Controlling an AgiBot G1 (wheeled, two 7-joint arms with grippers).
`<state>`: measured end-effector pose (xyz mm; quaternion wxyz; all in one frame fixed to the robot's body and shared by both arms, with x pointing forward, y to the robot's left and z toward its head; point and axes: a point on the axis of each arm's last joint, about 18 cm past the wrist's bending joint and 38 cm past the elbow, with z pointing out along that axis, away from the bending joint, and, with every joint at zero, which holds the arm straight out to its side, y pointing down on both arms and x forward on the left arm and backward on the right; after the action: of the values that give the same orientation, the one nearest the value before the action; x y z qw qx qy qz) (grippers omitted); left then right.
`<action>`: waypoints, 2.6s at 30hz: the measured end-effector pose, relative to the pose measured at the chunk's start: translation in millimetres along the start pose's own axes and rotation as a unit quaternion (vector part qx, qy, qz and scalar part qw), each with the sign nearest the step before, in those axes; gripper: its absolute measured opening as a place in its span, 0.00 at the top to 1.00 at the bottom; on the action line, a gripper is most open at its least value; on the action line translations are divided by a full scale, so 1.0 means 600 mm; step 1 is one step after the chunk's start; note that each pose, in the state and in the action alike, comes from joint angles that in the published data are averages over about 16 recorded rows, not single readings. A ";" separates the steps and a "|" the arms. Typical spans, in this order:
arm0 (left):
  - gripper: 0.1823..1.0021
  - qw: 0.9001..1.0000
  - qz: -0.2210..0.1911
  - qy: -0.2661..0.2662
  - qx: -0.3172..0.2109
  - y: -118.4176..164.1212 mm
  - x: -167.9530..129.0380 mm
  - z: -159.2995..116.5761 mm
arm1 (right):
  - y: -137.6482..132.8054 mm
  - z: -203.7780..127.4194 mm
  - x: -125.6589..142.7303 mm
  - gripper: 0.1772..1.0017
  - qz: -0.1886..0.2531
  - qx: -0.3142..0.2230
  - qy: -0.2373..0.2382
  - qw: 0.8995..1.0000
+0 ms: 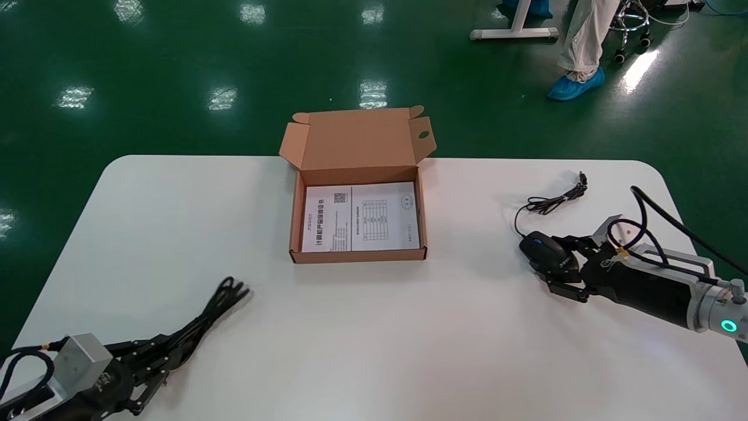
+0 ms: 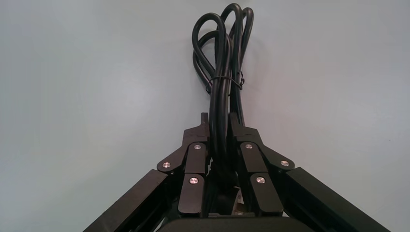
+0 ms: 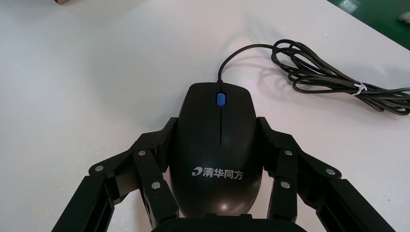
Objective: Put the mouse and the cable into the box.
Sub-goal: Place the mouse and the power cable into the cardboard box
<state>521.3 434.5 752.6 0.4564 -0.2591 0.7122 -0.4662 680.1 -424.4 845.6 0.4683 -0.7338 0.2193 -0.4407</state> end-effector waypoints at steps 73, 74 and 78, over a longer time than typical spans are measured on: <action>0.93 0.986 0.075 -0.097 0.113 -0.199 -0.101 0.051 | -0.409 -0.046 -0.123 0.51 -0.157 0.226 -0.131 0.952; 0.93 0.986 0.075 -0.097 0.113 -0.198 -0.101 0.051 | -0.405 -0.043 -0.127 0.51 -0.158 0.224 -0.133 0.953; 0.93 0.986 0.072 -0.098 0.114 -0.196 -0.099 0.049 | -0.394 -0.026 -0.143 0.51 -0.161 0.215 -0.143 0.952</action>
<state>567.5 418.6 878.5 0.5827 -0.1975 0.6235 -0.4823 601.2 -259.1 1018.8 0.5644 -0.6964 -0.0713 -0.4375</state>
